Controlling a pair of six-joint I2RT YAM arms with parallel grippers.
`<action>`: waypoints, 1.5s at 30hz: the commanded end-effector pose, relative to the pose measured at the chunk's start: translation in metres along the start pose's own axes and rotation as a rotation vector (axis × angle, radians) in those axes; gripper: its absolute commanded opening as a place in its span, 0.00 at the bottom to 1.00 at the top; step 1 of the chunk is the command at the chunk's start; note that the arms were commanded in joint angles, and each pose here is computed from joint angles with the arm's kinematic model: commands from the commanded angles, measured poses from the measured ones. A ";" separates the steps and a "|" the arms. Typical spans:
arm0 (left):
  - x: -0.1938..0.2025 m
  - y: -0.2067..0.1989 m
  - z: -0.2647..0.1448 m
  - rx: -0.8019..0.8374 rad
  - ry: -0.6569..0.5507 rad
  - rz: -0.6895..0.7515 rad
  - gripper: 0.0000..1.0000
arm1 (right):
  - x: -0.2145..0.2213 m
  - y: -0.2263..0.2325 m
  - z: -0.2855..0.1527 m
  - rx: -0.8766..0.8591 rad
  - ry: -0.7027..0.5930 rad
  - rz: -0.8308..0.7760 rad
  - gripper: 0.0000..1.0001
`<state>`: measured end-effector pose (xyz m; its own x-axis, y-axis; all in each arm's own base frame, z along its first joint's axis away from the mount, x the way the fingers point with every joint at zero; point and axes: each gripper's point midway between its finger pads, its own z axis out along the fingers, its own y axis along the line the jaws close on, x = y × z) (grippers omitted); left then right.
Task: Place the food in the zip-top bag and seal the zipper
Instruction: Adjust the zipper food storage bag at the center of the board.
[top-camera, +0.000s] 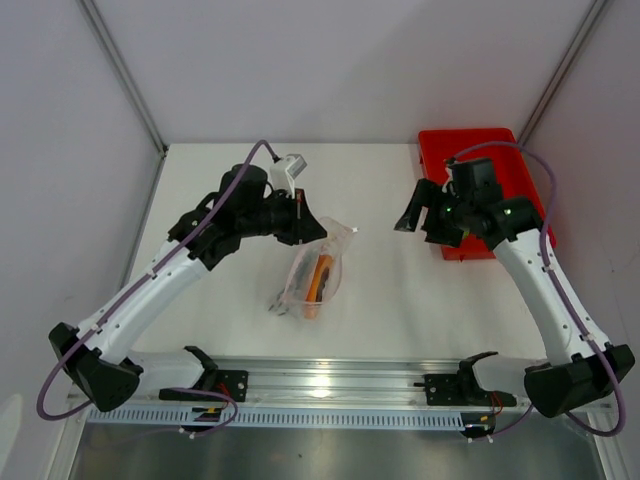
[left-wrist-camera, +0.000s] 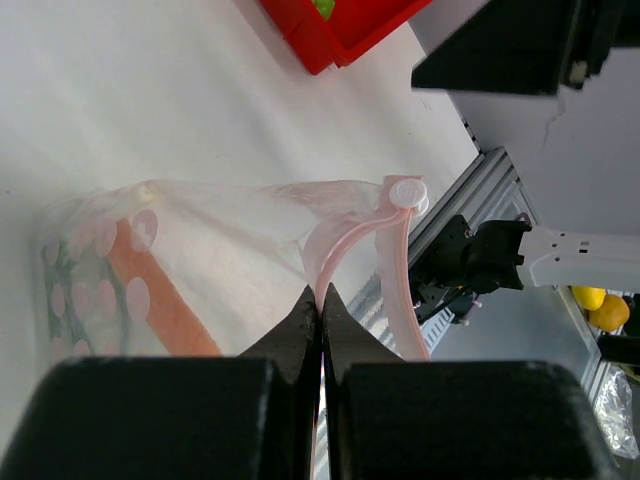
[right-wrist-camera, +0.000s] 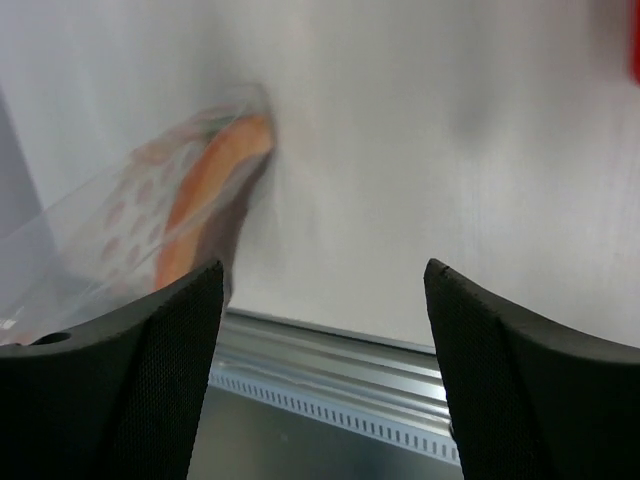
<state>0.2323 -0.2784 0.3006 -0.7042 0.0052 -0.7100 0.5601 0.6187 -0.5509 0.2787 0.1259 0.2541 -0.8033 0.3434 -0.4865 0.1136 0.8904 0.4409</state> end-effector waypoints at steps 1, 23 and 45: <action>-0.020 -0.014 -0.008 0.021 -0.041 0.026 0.01 | 0.018 0.077 -0.033 -0.320 0.016 -0.117 0.81; -0.024 -0.017 -0.002 0.029 -0.016 0.014 0.01 | 0.136 0.153 -0.007 -0.382 0.189 -0.237 0.50; 0.011 -0.008 -0.010 0.016 0.093 -0.001 0.01 | 0.106 0.146 -0.023 -0.489 0.210 -0.122 0.00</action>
<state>0.2031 -0.2639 0.3466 -0.6731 0.0187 -0.7393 0.6136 0.5722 -0.5442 0.1941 0.2886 0.3257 -0.8556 0.1429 -0.4976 -0.3138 0.6214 0.7179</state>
